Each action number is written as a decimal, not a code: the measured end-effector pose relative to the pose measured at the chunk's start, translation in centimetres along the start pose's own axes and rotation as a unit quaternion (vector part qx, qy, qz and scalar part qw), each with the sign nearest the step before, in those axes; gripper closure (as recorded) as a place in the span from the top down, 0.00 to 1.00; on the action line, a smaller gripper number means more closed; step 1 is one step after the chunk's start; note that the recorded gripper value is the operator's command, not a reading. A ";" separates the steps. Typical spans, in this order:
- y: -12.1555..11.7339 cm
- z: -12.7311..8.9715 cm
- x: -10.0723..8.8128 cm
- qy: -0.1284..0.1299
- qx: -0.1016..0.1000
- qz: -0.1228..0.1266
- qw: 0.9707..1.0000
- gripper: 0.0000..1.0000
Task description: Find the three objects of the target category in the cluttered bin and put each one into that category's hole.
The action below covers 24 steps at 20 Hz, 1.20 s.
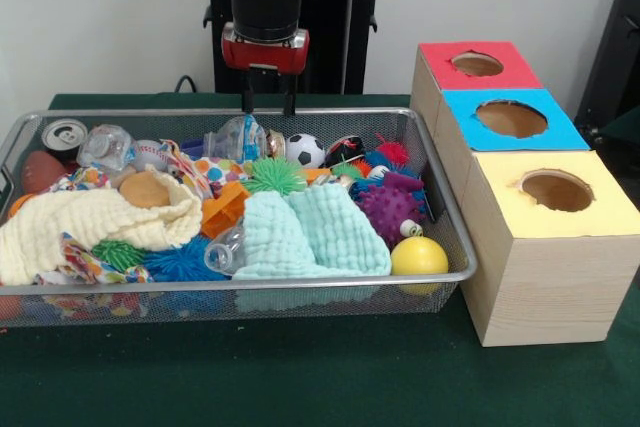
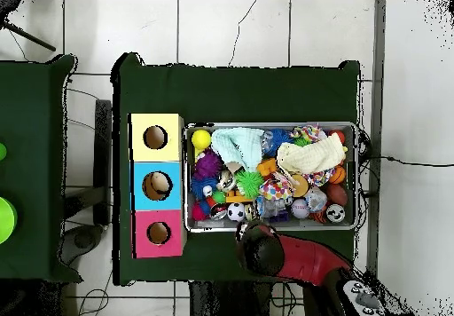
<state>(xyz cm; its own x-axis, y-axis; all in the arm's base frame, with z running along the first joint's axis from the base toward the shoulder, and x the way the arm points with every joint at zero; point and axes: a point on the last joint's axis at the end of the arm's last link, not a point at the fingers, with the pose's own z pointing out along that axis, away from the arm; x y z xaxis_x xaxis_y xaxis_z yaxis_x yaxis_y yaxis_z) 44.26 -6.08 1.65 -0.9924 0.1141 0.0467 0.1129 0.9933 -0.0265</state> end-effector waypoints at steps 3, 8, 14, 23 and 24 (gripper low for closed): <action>-0.1 0.0 0.0 -0.001 -0.001 -0.003 1.000 1.00; -0.1 0.0 0.0 -0.004 -0.003 -0.015 1.000 1.00; -0.1 0.1 0.1 -0.007 -0.004 -0.029 1.000 1.00; -0.2 0.2 -0.2 -0.003 -0.006 -0.043 0.999 1.00; -0.2 0.2 -0.3 -0.003 -0.007 -0.044 0.999 1.00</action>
<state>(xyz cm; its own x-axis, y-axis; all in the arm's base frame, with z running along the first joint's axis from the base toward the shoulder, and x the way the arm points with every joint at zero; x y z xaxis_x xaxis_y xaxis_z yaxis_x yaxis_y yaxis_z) 44.54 -6.35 1.40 -0.9988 0.0258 0.0425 0.0255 0.9996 -0.0087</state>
